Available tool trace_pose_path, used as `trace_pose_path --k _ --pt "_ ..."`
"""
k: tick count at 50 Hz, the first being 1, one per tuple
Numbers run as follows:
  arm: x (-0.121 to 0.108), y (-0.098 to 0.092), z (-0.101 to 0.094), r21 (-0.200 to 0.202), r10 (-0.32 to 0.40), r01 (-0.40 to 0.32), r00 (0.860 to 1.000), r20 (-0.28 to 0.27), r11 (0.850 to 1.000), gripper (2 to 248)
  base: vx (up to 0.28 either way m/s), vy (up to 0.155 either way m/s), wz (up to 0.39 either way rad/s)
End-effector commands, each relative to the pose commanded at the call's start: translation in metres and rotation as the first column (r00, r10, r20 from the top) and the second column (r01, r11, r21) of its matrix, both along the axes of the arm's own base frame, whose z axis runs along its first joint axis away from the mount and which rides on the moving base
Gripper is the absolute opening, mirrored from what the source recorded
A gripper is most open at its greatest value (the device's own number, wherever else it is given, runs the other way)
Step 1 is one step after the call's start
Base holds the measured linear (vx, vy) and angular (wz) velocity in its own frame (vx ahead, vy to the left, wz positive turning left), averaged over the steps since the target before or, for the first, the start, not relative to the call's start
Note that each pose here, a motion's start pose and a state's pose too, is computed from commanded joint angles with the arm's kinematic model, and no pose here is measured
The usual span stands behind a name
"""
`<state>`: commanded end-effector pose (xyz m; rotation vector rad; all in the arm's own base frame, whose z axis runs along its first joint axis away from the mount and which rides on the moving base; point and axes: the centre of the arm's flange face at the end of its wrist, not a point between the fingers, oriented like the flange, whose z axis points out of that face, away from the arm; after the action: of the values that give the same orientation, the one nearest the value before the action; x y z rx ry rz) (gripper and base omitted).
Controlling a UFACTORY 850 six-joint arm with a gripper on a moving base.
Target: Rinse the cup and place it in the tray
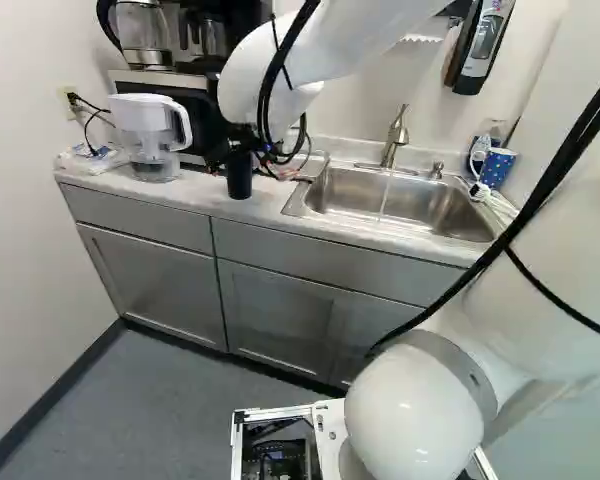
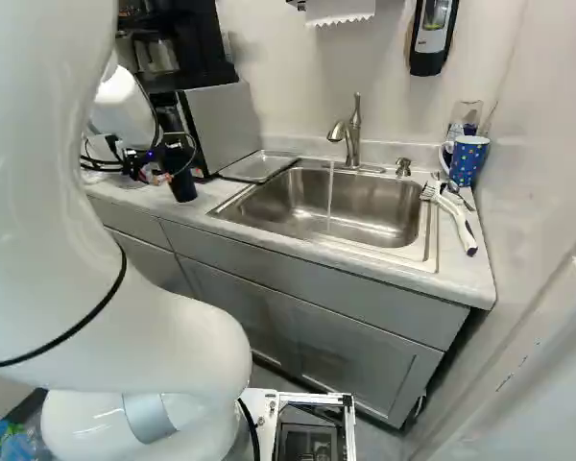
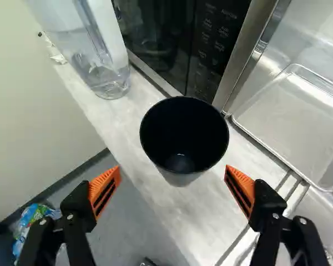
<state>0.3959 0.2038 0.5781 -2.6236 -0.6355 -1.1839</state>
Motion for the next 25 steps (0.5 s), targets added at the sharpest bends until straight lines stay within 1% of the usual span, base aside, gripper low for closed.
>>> trace_pose_path --k 25 --pt "0.006 0.004 -0.019 0.034 0.001 -0.003 0.998 0.067 0.999 247 0.000 0.000 0.000"
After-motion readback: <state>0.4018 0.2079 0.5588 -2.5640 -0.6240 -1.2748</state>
